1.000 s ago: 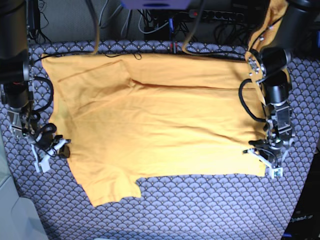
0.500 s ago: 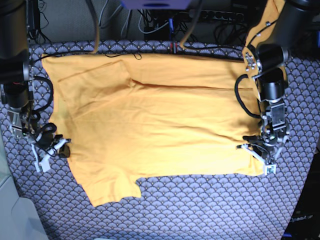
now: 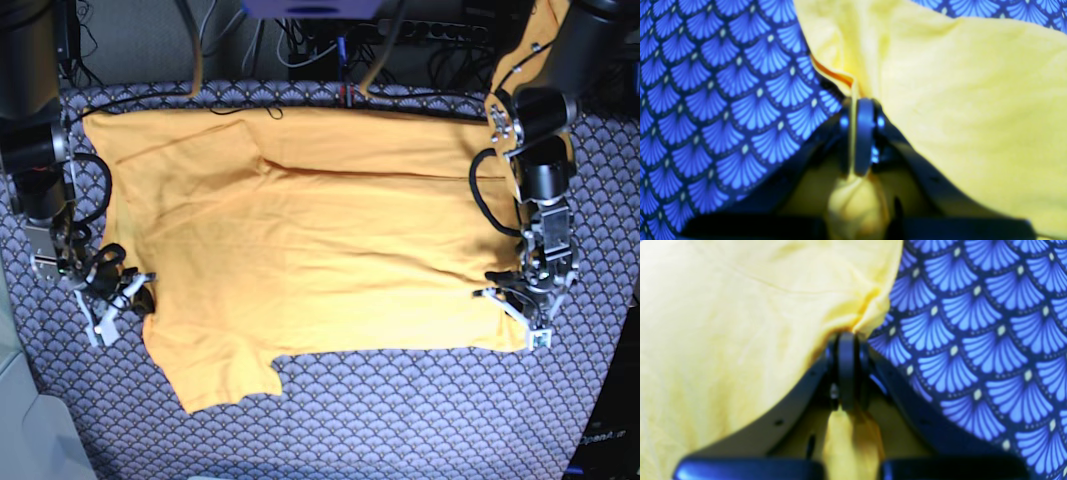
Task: Fold the T-shirt properly
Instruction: 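Lift both side edges of the shirt with both grippers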
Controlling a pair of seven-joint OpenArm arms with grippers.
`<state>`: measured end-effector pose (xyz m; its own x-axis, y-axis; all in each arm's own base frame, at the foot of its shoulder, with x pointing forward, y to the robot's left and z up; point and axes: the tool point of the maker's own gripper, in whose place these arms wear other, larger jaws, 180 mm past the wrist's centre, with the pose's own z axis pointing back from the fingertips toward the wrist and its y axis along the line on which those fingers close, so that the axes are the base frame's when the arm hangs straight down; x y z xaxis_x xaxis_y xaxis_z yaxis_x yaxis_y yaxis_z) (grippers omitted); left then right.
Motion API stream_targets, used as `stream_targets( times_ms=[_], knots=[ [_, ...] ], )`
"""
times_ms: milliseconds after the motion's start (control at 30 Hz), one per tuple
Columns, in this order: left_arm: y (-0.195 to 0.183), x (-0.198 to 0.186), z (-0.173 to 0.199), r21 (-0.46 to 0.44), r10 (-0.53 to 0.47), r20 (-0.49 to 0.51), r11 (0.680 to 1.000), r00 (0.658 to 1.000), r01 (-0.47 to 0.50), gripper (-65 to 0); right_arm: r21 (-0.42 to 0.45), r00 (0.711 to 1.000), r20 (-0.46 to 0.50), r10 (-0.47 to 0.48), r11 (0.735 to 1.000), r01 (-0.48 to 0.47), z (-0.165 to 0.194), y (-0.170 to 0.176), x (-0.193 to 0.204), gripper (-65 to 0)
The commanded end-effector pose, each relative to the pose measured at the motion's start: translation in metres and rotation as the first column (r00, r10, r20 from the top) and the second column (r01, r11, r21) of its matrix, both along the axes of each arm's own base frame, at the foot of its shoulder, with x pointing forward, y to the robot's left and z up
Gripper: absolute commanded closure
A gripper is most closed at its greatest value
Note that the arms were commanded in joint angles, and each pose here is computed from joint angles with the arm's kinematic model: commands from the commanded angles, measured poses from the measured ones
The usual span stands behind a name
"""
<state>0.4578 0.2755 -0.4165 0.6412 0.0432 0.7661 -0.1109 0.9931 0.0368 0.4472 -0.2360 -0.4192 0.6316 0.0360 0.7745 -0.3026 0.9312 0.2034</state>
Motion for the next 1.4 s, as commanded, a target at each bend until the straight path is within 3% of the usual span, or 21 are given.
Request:
stream_targets(
  times_ms=[0,633,733,867,967,1100,1367],
  knots=[
    [0.008,0.017,0.026,0.017,0.007,0.070,1.000,0.998,-0.008,0.0,0.012,0.999,0.045,0.001,1.000,-0.001,0.018,-0.003,0.013,0.0],
    [0.008,0.013,0.020,0.019,0.002,0.056,1.000,0.998,-0.003,0.0,0.012,0.994,0.092,-0.052,0.999,0.051,0.038,-0.023,0.025,-0.2],
    [0.008,0.013,0.020,0.019,0.004,0.056,1.000,0.998,-0.005,0.0,0.012,0.994,0.092,-0.052,0.999,0.051,0.038,-0.023,0.025,-5.6],
    [0.008,0.013,0.020,0.018,0.004,0.057,1.000,0.998,-0.005,0.0,0.016,0.995,0.090,-0.050,0.999,0.049,0.037,-0.023,0.024,-19.0],
    [0.008,0.012,0.020,0.019,0.003,0.055,1.000,0.999,-0.004,0.0,0.035,0.992,0.100,-0.071,0.997,0.068,0.040,-0.025,0.025,-25.2],
    [0.009,0.012,0.019,0.019,0.005,0.055,1.000,0.998,-0.006,0.0,0.091,0.981,0.132,-0.139,0.988,0.128,0.051,-0.035,0.031,-26.9],
    [0.010,0.012,0.020,0.020,0.007,0.055,1.000,0.998,-0.008,0.0,0.106,0.985,0.107,-0.138,0.986,0.127,0.039,-0.027,0.024,-26.9]
  ],
)
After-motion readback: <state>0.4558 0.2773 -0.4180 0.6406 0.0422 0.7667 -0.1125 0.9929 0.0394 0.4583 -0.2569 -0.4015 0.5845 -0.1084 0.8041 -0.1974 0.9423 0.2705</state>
